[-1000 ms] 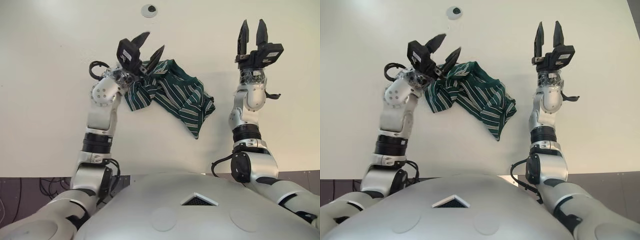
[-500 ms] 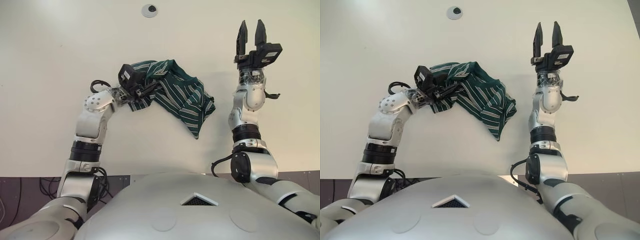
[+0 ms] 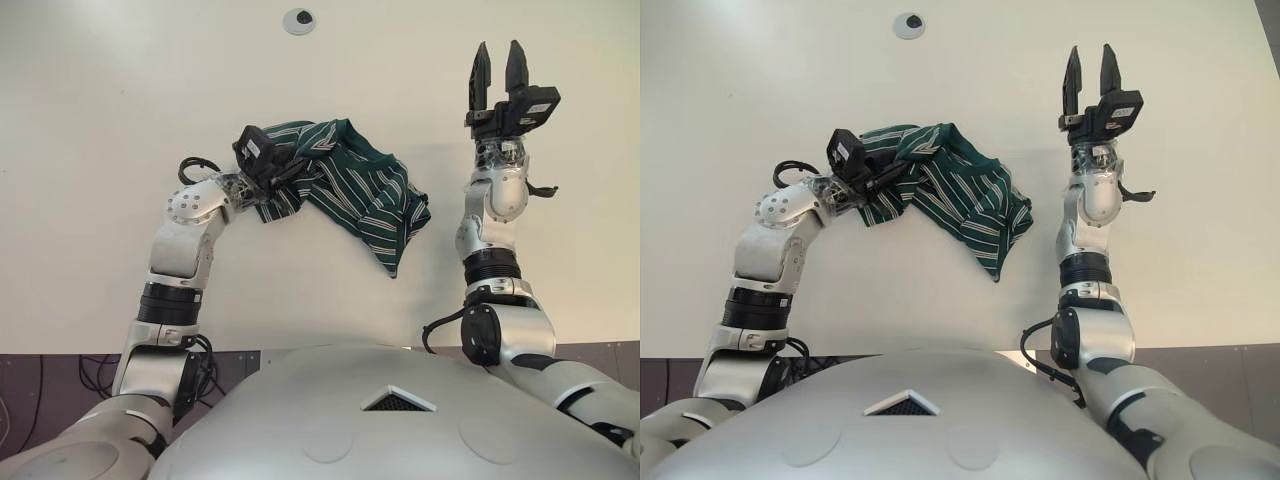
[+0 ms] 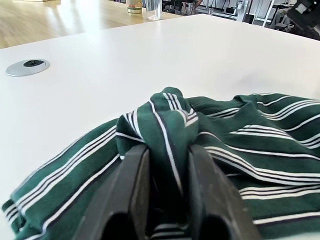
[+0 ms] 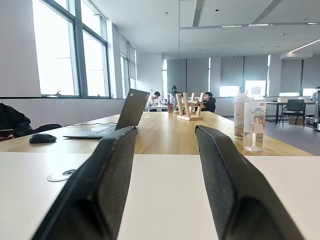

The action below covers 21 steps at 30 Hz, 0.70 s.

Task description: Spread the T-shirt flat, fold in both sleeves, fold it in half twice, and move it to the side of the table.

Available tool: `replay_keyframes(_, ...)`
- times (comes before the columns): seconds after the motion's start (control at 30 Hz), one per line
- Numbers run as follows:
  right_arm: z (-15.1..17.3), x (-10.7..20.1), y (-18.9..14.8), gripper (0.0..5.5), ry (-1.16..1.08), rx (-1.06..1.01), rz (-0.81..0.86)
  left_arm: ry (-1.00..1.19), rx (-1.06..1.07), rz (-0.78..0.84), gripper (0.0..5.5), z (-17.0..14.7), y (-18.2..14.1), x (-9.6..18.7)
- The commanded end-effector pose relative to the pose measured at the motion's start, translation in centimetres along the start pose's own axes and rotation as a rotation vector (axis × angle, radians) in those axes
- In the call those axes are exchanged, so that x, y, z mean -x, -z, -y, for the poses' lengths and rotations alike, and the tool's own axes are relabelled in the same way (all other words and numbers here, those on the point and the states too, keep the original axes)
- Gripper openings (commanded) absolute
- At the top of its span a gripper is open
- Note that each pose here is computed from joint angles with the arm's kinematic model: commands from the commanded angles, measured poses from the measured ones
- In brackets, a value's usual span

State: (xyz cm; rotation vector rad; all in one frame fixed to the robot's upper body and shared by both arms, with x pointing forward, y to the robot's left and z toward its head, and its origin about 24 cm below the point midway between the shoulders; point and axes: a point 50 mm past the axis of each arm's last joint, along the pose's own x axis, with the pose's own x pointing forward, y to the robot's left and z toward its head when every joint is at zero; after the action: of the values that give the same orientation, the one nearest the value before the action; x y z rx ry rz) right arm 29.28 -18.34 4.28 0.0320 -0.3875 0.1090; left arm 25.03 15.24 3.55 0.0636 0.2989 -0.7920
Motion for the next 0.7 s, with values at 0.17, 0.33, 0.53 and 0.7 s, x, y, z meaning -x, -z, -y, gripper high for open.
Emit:
replay_keyframes(0.17,0.2,-0.2,-0.2,2.15,-0.003,0.011,0.005,-0.004,-0.008,-0.006,0.03,-0.2,-0.1,0.4)
replay_keyframes(0.33,0.8,-0.1,-0.6,2.15,-0.035,0.006,0.005,0.221,-0.189,0.095,0.03,0.8,-1.9,2.1)
replay_keyframes(0.53,1.9,0.9,-0.7,2.15,-0.282,-0.267,-0.122,0.495,-0.259,0.267,0.03,-0.8,-4.3,6.9)
replay_keyframes(0.7,1.4,3.8,-1.6,2.15,-0.580,-0.344,-0.254,0.532,-0.257,0.280,0.03,-1.8,-4.5,8.2)
